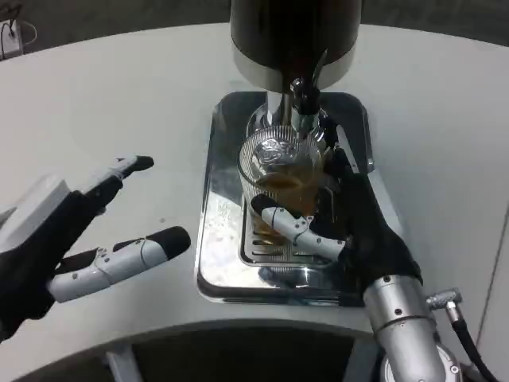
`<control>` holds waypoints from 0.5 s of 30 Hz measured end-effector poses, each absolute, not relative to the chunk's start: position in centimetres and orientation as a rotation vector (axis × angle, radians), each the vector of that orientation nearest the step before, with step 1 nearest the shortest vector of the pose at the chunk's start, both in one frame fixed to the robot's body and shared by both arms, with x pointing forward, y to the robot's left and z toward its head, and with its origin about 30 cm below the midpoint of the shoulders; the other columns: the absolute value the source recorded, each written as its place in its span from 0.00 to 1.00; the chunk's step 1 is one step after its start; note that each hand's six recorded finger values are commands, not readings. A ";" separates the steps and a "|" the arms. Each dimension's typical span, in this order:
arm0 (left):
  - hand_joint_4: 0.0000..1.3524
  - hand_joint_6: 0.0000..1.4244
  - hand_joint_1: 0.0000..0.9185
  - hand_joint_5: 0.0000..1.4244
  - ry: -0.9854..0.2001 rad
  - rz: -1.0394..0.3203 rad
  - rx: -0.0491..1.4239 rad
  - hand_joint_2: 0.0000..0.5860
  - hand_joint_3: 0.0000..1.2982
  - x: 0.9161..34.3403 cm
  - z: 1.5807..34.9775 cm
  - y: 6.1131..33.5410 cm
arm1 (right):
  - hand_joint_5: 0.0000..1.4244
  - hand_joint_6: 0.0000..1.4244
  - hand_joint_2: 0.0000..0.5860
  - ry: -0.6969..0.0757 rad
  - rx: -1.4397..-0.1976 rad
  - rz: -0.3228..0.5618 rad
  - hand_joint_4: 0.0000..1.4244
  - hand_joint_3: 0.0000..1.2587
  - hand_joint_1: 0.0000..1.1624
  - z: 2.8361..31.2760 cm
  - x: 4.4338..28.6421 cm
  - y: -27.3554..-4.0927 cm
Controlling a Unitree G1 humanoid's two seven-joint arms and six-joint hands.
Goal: Grasp the cup under the faucet to collect the drink, then remove the cup.
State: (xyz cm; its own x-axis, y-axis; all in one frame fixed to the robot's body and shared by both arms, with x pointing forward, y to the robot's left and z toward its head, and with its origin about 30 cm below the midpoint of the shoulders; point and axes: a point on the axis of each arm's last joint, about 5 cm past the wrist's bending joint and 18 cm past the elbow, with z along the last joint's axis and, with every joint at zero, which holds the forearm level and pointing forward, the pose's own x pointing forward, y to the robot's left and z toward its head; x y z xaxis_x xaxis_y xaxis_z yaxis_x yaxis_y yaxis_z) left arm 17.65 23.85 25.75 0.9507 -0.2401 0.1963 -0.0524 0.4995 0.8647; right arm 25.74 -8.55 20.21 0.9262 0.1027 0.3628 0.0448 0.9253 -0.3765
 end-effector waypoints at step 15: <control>0.01 0.14 0.00 0.05 -0.292 -0.133 1.073 0.10 0.08 18.2 25.4 23.4 | 0.11 0.07 0.39 -0.411 -0.349 0.043 0.04 0.00 0.65 20.2 25.6 -8.0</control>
